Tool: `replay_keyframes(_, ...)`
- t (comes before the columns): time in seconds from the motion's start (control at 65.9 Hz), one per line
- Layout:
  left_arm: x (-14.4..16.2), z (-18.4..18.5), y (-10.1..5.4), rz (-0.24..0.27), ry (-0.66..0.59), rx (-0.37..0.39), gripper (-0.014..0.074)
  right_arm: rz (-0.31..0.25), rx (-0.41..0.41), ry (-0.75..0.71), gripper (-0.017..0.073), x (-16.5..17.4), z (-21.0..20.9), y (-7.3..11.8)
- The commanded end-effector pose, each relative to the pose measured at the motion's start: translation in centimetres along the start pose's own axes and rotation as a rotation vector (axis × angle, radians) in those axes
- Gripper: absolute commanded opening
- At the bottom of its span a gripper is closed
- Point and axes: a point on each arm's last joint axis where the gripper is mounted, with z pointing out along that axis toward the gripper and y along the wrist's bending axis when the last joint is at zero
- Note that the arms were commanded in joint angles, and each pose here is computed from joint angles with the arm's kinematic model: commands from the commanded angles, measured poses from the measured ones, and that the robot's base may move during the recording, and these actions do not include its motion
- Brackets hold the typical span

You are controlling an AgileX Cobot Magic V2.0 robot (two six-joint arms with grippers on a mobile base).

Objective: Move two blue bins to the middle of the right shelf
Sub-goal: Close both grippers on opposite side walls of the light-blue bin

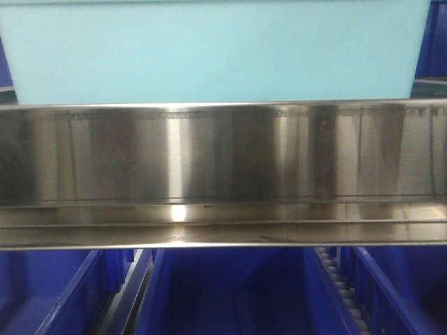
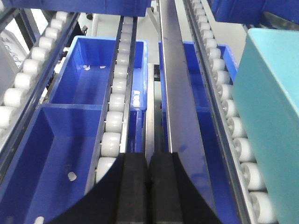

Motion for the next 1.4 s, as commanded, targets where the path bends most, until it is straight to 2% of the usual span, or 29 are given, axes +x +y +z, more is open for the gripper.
replay_keyframes(0.0,-0.6,0.6,-0.3,-0.059,-0.033,0.034,-0.0111,0.031,-0.017,-0.026,-0.0165,-0.5,0.3,0.1)
replay_keyframes(0.076,-0.6,1.2,-0.6,-0.108,-0.016,0.065,-0.0111,0.031,-0.017,-0.020,-0.0165,-0.5,0.4,0.1)
replay_keyframes(0.243,-1.1,2.0,-1.0,-0.131,0.040,0.089,-0.0111,0.024,-0.034,0.066,-0.0160,-0.4,1.3,0.4)
replay_keyframes(0.319,-2.4,2.0,-2.3,-0.092,0.054,0.134,-0.0111,0.000,-0.057,0.155,-0.0133,-0.5,2.1,0.9)
replay_keyframes(0.44,-4.9,2.2,-5.3,-0.010,0.054,0.207,-0.0111,0.024,-0.030,0.218,-0.0133,-1.0,3.5,1.7)
replay_keyframes(0.531,-6.1,2.8,-7.0,-0.002,0.082,0.172,-0.0111,0.014,0.001,0.260,-0.0133,-1.6,4.4,2.5)
replay_keyframes(0.622,-6.9,3.8,-8.4,-0.006,0.115,0.135,-0.0111,0.007,-0.017,0.306,-0.0133,-2.5,5.0,3.9)
replay_keyframes(0.759,-8.0,4.9,-10.6,0.052,0.163,0.131,-0.0111,-0.008,-0.067,0.355,-0.0133,-3.9,6.6,6.4)
replay_keyframes(0.835,-8.3,5.7,-11.2,0.080,0.191,0.106,-0.0111,-0.024,-0.091,0.385,-0.0133,-4.5,7.4,7.6)
replay_keyframes(1.032,-8.4,7.0,-11.4,0.086,0.221,0.080,-0.0109,-0.033,-0.136,0.391,-0.0133,-6.2,9.8,10.1)
replay_keyframes(1.078,-8.4,7.2,-11.4,0.095,0.220,0.073,-0.0085,-0.030,-0.140,0.404,-0.0131,-6.5,10.6,10.5)
replay_keyframes(1.108,-8.4,7.3,-11.4,0.100,0.220,0.068,-0.0041,-0.025,-0.143,0.418,-0.0102,-6.5,11.2,10.8)
replay_keyframes(1.26,-8.5,7.4,-11.0,0.102,0.213,0.050,0.0201,-0.004,-0.158,0.464,0.0166,-6.4,12.5,11.5)
replay_keyframes(1.306,-8.6,7.6,-10.8,0.051,0.213,0.037,0.0253,0.008,-0.171,0.470,0.0235,-6.2,12.9,11.8)
replay_keyframes(1.382,-8.5,8.1,-10.3,-0.017,0.233,0.013,0.0288,0.014,-0.173,0.496,0.0274,-5.8,13.6,12.0)
